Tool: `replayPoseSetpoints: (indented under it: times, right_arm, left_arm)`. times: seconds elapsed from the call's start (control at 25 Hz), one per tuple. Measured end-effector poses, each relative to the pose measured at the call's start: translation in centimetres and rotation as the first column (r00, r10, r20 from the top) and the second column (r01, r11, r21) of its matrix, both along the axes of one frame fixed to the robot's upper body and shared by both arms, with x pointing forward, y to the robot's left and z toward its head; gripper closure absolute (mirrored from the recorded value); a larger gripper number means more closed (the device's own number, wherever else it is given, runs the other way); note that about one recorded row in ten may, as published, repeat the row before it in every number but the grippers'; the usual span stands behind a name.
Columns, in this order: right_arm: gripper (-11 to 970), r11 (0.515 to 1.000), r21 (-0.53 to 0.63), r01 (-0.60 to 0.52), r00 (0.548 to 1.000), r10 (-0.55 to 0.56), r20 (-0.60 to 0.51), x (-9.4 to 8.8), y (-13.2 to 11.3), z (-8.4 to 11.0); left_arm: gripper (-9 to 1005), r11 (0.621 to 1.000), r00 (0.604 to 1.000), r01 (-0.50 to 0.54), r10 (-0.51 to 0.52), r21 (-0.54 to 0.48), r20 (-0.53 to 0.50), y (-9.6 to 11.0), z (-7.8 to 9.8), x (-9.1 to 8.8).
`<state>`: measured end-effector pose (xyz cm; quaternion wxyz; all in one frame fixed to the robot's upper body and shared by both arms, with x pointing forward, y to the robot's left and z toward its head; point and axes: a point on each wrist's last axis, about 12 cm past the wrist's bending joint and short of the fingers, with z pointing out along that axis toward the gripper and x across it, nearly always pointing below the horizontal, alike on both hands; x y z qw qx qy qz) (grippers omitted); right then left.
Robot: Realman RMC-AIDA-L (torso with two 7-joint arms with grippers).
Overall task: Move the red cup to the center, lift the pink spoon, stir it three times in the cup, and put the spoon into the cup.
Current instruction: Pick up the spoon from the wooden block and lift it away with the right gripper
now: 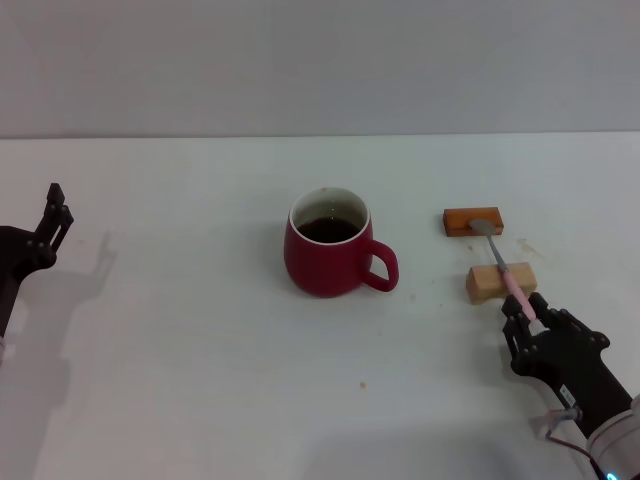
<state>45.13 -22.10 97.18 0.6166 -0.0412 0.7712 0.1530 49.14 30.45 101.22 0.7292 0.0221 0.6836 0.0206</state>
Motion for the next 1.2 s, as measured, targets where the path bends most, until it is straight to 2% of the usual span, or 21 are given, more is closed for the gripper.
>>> replayPoseSetpoints:
  times: [0.08,0.32,1.2]
  right_arm:
    - [631,1.0,0.018,0.007,1.0,-0.007,-0.011,0.06,-0.07,-0.06]
    - [796,0.999,0.03,0.015,1.0,-0.014,-0.01,0.11,-0.21,0.0]
    - [797,0.998,0.039,0.046,0.998,-0.048,0.037,-0.58,-0.48,0.36]
  left_arm:
    - [146,1.0,1.0,-0.001,0.001,0.001,-0.001,0.04,-0.03,-0.05]
    - [146,1.0,1.0,0.001,-0.001,0.001,-0.001,0.0,-0.03,-0.06]
    - [146,1.0,1.0,0.008,-0.008,0.005,0.001,-0.08,0.0,0.01]
